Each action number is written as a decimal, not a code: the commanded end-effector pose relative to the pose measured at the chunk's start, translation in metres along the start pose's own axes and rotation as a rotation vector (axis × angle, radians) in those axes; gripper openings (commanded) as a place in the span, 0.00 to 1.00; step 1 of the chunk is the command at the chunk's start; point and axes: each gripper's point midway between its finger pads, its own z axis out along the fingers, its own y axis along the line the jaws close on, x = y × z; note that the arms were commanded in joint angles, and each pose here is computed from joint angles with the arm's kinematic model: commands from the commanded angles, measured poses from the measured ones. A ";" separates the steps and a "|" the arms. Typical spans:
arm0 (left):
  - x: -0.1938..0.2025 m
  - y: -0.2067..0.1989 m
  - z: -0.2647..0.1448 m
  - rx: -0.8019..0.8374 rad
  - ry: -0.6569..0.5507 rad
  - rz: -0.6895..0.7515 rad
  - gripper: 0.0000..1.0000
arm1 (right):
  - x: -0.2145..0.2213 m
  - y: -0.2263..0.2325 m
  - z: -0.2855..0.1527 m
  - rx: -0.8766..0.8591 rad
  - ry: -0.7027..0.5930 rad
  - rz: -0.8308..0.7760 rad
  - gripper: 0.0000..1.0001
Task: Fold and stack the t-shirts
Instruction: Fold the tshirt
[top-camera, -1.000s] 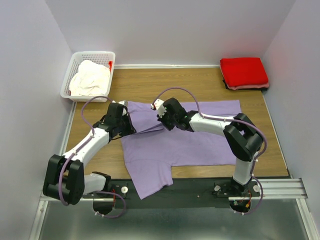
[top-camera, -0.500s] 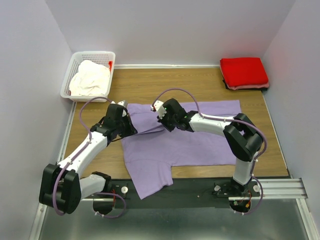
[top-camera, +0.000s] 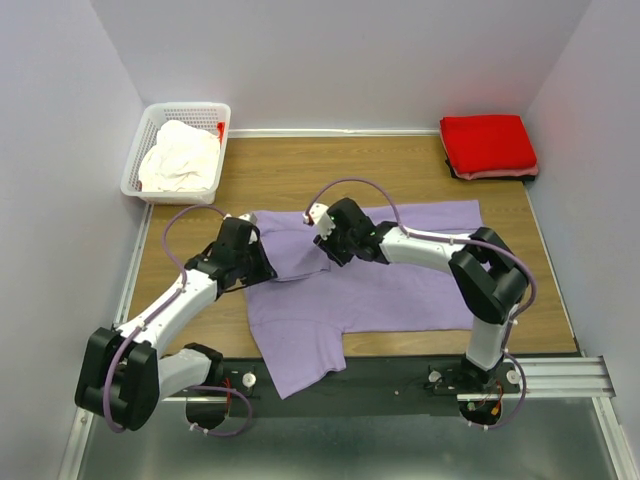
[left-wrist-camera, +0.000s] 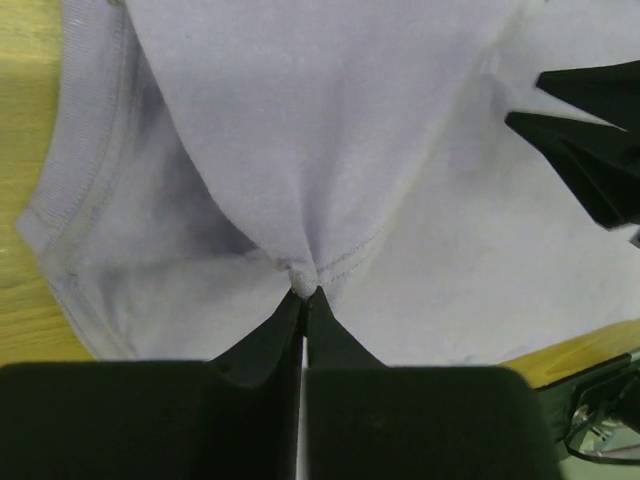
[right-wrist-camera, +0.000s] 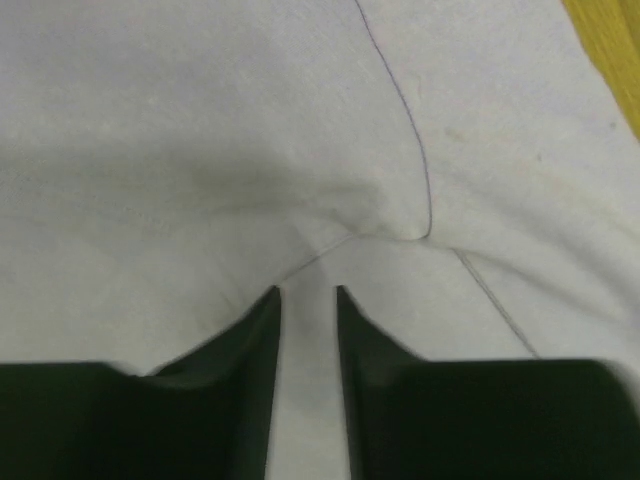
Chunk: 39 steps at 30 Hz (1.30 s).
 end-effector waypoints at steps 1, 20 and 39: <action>-0.025 -0.005 -0.007 -0.025 -0.100 -0.010 0.27 | -0.002 -0.016 -0.026 0.034 -0.010 0.049 0.47; -0.172 0.017 0.059 -0.176 -0.305 0.067 0.28 | 0.144 -0.304 -0.163 0.696 -0.214 1.214 0.50; -0.171 0.087 0.120 -0.311 -0.173 0.005 0.22 | 0.305 -0.308 -0.143 0.844 -0.020 1.599 0.45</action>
